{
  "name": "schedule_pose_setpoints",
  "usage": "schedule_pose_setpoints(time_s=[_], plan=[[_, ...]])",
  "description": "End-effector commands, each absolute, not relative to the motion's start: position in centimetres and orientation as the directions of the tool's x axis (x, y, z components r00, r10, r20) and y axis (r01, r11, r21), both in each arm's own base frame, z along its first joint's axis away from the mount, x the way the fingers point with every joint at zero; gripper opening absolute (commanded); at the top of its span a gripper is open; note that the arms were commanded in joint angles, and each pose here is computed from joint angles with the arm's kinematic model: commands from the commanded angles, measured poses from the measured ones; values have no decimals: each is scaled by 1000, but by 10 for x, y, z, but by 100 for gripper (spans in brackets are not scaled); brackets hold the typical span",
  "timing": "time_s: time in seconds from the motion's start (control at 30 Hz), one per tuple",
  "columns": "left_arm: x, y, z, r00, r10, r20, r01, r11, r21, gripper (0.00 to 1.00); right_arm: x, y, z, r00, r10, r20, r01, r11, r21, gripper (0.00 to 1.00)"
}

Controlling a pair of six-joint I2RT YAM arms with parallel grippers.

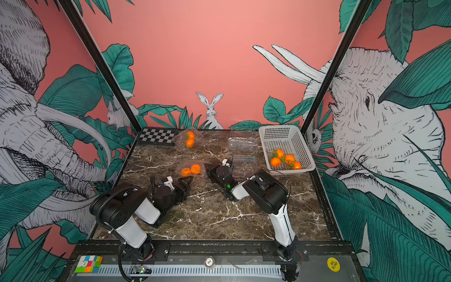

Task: Take oranges out of containers
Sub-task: Open the packing box at the center of the board.

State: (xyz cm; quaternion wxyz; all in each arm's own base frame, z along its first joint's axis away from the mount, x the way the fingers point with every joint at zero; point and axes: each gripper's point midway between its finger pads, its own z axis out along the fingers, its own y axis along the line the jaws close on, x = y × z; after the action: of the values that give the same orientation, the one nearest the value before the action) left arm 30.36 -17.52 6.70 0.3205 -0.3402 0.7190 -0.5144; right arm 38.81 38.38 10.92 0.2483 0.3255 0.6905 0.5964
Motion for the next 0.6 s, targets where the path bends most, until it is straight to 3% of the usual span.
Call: schedule_pose_setpoints(time_s=[0.0, 0.57], plan=[[307, -179, 91, -551, -829, -91, -104, 177, -979, 86, 383, 382, 96, -663, 747, 36, 162, 97, 982, 12], [304, -188, 83, -563, -822, -84, -126, 185, -975, 86, 380, 384, 98, -668, 743, 41, 158, 88, 983, 12]])
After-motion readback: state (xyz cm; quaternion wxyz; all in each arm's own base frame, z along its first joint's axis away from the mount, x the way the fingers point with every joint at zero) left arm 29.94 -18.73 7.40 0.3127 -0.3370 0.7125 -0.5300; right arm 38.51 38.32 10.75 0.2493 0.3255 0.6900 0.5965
